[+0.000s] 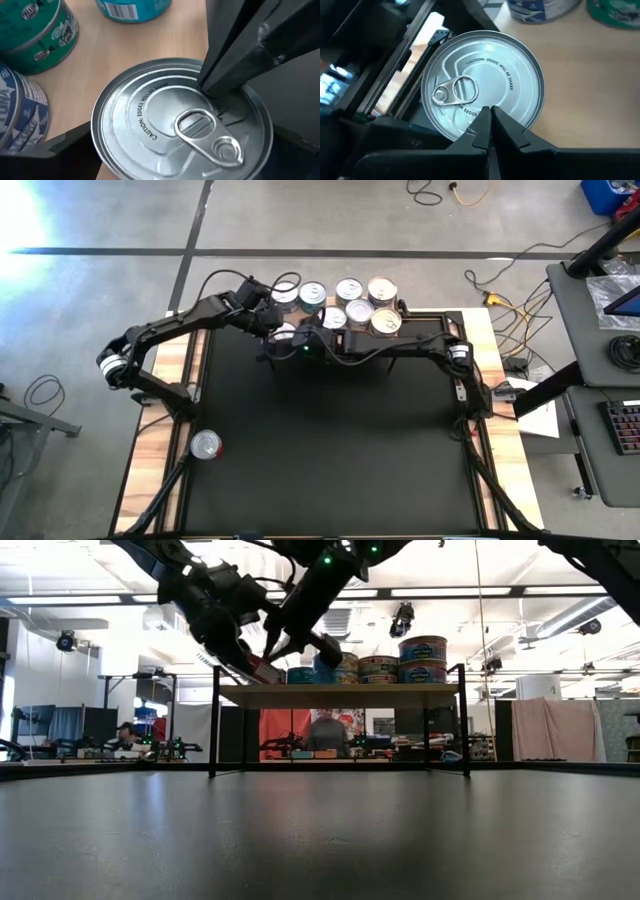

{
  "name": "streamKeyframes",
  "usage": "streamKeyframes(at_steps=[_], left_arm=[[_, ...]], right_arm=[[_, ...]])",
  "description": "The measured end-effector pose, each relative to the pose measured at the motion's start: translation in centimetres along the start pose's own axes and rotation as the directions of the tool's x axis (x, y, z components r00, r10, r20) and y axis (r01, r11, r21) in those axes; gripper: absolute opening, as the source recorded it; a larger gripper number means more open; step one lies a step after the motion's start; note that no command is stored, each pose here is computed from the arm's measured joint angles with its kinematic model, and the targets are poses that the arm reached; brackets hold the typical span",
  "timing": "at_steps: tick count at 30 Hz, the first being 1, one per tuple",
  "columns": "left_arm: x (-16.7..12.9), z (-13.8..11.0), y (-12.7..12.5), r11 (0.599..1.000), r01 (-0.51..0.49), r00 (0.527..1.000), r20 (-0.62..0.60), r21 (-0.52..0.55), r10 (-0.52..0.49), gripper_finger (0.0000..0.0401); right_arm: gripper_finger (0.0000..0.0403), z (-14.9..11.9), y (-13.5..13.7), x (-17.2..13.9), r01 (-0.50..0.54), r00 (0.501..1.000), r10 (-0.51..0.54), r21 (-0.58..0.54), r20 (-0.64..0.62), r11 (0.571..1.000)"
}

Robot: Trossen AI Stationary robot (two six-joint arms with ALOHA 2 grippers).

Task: Stack canned seafood by type on shelf
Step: Put the top red tuna can on the shelf

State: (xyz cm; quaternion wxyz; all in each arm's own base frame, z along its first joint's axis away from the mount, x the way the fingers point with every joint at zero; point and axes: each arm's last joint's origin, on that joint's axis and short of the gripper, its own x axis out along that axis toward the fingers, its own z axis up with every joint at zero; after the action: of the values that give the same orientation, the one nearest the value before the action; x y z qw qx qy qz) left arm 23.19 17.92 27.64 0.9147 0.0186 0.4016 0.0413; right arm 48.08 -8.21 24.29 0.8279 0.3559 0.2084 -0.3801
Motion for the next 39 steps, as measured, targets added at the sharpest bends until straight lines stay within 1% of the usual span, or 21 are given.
streamKeyframes(at_steps=[6,10,12,13,14,15,16,17,18,19,20,22,24,26,28,29,30,33,35,37,39], left_arm=[[0.4,-0.1,0.2,1.000,0.002,1.000,-0.004,-0.011,-0.002,0.0400],[0.4,0.0,0.2,1.000,-0.007,1.000,0.004,-0.003,0.007,0.0400],[0.4,0.0,0.3,1.000,-0.015,1.000,0.000,-0.014,0.015,0.0400],[0.4,0.0,0.3,1.000,-0.015,1.000,-0.004,-0.025,0.015,0.0400],[0.4,-0.1,0.2,0.999,-0.014,1.000,-0.008,-0.034,0.013,0.0400],[0.4,-0.1,0.2,0.999,-0.012,1.000,-0.012,-0.044,0.011,0.0400],[0.4,-0.1,0.2,0.999,-0.010,1.000,-0.016,-0.046,0.009,0.0400],[0.4,-0.2,0.1,0.999,-0.007,1.000,-0.021,-0.049,0.006,0.0400],[0.4,-0.2,0.1,0.999,-0.006,1.000,-0.023,-0.050,0.004,0.0400],[0.4,-0.2,0.1,0.999,-0.006,1.000,-0.024,-0.050,0.005,0.0400],[0.4,-0.2,0.2,0.999,-0.017,1.000,-0.026,-0.049,0.016,0.0400],[0.4,-0.1,0.3,0.997,-0.057,0.998,-0.034,-0.046,0.055,0.0400],[0.4,-0.2,0.3,0.997,-0.059,0.998,-0.039,-0.052,0.057,0.0400],[0.4,-0.1,0.3,0.997,-0.058,0.998,-0.041,-0.053,0.056,0.0400],[0.4,-0.1,0.3,0.997,-0.059,0.998,-0.041,-0.052,0.057,0.0400],[0.4,-0.2,0.3,0.997,-0.059,0.998,-0.041,-0.052,0.057,0.0400],[0.5,-0.2,0.3,0.997,-0.060,0.997,-0.041,-0.053,0.057,0.0400],[0.5,-0.2,0.3,0.996,-0.062,0.997,-0.042,-0.068,0.059,0.0400],[0.5,-0.2,0.3,0.992,-0.091,0.995,-0.056,-0.082,0.087,0.0400],[0.5,-0.1,0.4,0.985,-0.131,0.990,-0.070,-0.108,0.124,0.0400],[0.5,-0.1,0.4,0.983,-0.137,0.989,-0.067,-0.125,0.129,0.0400]], right_arm=[[0.0009,1.7,1.3,-1.6,0.003,0.999,0.000,-0.082,0.037,0.997],[0.0009,2.3,2.0,-3.2,-0.002,1.000,0.005,-0.154,0.017,0.988],[0.0009,2.8,2.5,-4.7,-0.023,1.000,0.025,-0.188,0.009,0.982],[0.0009,3.1,2.8,-5.5,-0.051,0.999,0.052,-0.228,0.000,0.972],[0.0009,3.5,3.2,-6.4,-0.103,0.995,0.102,-0.282,-0.017,0.954],[0.0009,3.9,3.7,-7.4,-0.163,0.986,0.159,-0.362,-0.041,0.918],[0.0009,4.2,4.0,-8.4,-0.212,0.977,0.203,-0.455,-0.069,0.865],[0.0009,4.5,4.2,-9.5,-0.248,0.967,0.236,-0.548,-0.094,0.799],[0.0009,4.9,4.3,-10.5,-0.276,0.958,0.261,-0.634,-0.120,0.722],[0.0009,5.1,4.2,-11.2,-0.288,0.954,0.263,-0.704,-0.147,0.649],[0.0009,5.3,4.1,-11.7,-0.283,0.954,0.256,-0.758,-0.158,0.588],[0.0009,5.6,3.8,-12.2,-0.261,0.958,0.238,-0.839,-0.162,0.478],[0.0009,6.1,3.3,-11.7,-0.203,0.970,0.204,-0.895,-0.130,0.397],[0.0009,6.2,2.6,-10.4,-0.155,0.980,0.171,-0.934,-0.104,0.323],[0.0009,6.5,1.9,-8.4,-0.125,0.984,0.155,-0.952,-0.084,0.278],[0.0009,6.6,1.4,-7.3,-0.129,0.984,0.152,-0.957,-0.091,0.261],[0.0009,6.6,1.0,-6.1,-0.142,0.981,0.162,-0.956,-0.103,0.255],[0.0009,7.2,-0.1,-3.5,-0.185,0.965,0.233,-0.945,-0.123,0.269],[0.0009,8.1,-0.6,-2.6,-0.166,0.960,0.264,-0.946,-0.090,0.280],[0.0009,8.5,-1.0,-1.8,-0.143,0.961,0.267,-0.952,-0.069,0.270],[0.0009,8.8,-1.5,-1.2,-0.137,0.964,0.259,-0.950,-0.063,0.279]])
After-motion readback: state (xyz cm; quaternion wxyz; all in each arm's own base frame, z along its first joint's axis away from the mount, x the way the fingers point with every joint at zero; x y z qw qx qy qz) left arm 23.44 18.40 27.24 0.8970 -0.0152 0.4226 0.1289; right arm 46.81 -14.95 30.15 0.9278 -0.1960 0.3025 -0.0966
